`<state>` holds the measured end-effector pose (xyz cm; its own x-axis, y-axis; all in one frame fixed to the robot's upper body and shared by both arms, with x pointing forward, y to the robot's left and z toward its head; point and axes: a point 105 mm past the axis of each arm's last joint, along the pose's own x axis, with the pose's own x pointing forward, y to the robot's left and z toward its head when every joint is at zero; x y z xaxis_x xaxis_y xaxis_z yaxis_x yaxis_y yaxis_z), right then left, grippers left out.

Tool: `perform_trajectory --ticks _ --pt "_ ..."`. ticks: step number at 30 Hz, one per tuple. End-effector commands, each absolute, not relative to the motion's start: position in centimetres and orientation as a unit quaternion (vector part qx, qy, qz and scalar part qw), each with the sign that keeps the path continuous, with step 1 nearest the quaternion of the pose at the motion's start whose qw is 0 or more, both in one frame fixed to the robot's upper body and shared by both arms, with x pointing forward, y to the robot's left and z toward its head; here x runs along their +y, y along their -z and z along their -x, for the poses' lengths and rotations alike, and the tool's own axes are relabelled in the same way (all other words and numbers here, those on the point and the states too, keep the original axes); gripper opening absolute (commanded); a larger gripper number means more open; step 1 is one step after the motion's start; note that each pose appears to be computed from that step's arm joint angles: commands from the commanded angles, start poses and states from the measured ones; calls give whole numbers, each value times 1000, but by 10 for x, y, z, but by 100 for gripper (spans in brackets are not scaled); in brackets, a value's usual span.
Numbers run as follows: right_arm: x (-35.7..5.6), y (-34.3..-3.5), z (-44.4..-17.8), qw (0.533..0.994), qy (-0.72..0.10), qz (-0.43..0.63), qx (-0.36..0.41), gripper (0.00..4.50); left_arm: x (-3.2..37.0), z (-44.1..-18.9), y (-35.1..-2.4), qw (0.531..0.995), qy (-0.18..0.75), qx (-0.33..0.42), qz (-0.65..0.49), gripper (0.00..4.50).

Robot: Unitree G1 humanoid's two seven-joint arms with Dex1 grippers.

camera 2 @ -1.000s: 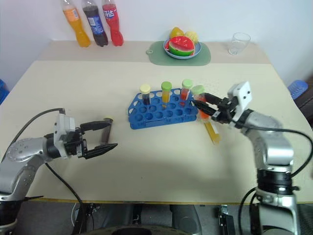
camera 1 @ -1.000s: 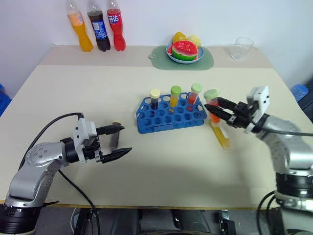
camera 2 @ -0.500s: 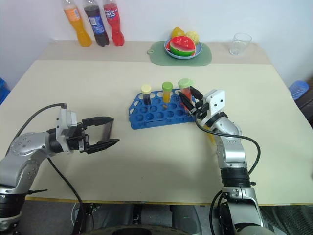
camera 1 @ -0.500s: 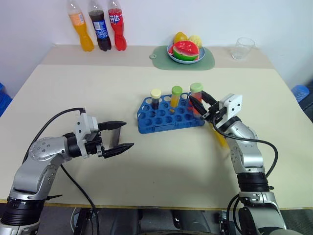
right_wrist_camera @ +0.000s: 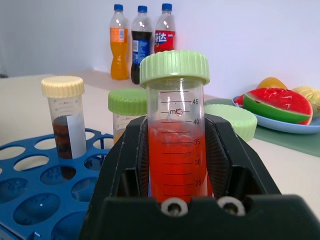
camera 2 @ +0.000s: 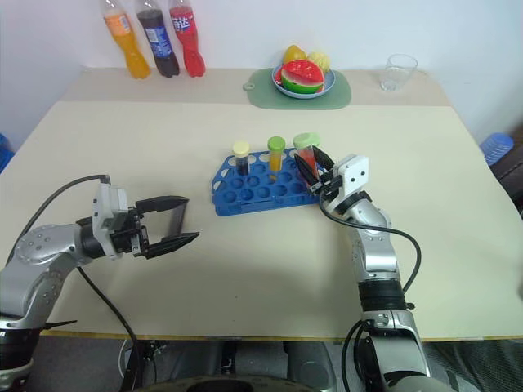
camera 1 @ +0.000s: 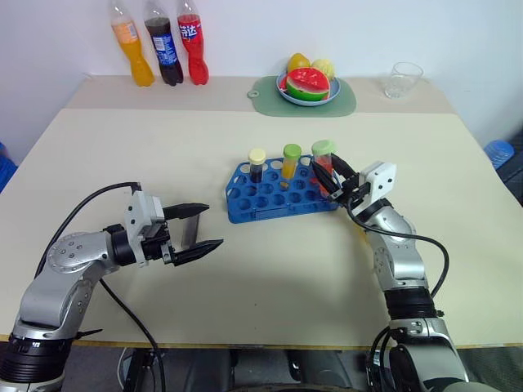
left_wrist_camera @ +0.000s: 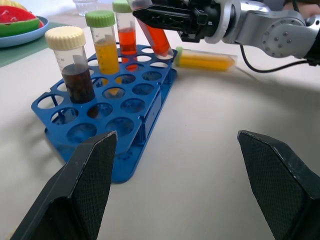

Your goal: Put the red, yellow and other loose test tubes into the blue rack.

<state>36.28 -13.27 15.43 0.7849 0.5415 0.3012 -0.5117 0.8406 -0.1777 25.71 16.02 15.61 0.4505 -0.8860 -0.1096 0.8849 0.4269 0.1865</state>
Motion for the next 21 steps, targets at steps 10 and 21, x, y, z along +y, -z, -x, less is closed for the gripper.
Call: perform_trajectory --ticks 10,21 --pt "-145 -153 -363 948 -243 27 -205 163 158 -254 -169 845 521 -24 -118 400" --pt "-165 -146 -348 952 -228 44 -201 163 156 -256 -168 844 524 -24 -115 400"
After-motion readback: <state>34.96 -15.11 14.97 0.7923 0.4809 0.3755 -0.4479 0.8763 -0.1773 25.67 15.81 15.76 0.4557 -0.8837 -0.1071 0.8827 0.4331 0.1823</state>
